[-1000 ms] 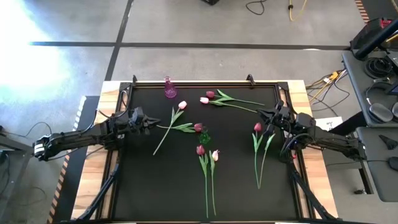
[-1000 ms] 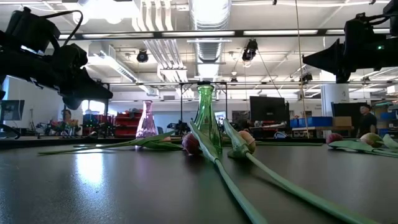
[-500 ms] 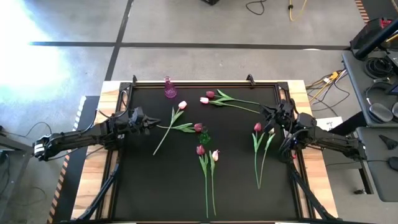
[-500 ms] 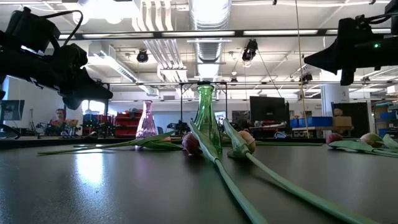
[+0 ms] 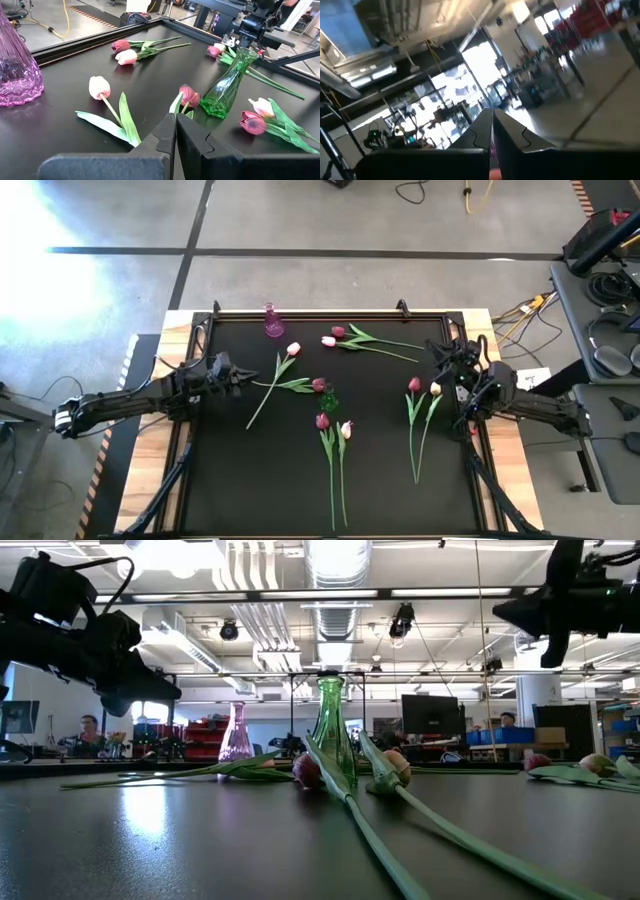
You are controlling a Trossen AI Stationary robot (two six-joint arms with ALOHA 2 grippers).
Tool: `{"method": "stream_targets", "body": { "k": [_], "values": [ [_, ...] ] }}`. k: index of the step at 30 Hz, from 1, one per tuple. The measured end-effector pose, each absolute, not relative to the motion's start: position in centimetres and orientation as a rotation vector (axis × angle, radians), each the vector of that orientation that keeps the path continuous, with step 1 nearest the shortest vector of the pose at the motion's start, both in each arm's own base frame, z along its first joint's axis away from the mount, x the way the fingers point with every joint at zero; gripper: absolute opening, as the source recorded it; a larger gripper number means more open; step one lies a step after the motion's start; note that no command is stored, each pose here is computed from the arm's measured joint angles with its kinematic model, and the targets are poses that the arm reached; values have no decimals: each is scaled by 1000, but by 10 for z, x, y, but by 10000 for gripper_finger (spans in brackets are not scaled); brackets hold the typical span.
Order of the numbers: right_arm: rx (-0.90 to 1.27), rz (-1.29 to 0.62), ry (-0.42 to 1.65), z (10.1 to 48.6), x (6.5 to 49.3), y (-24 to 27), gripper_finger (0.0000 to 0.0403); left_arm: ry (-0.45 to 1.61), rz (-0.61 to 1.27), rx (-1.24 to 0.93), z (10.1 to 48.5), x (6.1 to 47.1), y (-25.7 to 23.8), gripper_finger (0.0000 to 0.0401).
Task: Sort flowers into vase by color
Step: Put the red flower into the green vase
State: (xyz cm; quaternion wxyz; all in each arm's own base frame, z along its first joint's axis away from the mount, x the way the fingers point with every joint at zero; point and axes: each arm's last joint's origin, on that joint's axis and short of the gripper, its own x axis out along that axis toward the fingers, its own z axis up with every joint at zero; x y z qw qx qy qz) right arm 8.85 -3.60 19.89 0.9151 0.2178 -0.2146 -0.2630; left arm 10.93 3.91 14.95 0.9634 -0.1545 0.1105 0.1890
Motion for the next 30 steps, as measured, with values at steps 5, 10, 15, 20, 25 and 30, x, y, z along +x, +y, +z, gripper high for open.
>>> {"method": "stream_targets", "body": {
  "k": [5, 10, 15, 20, 25, 30],
  "values": [
    [636, -571, -282, 180, 98, -39, 9, 224, 383, -313, 150, 109, 39, 0],
    [706, -543, -169, 173, 107, -40, 9, 224, 383, -313, 149, 109, 39, 0],
    [747, -570, 62, 184, 117, -41, 9, 214, 391, -310, 150, 110, 40, 0],
    [807, -734, 372, 213, 122, -43, 11, 178, 387, -305, 154, 110, 40, 0],
    [841, -813, 600, 240, 132, -45, 43, 178, 388, -305, 154, 110, 40, 0],
    [967, -805, 749, 246, 148, -47, 101, 193, 400, -306, 152, 111, 40, 0]
  ]
}}
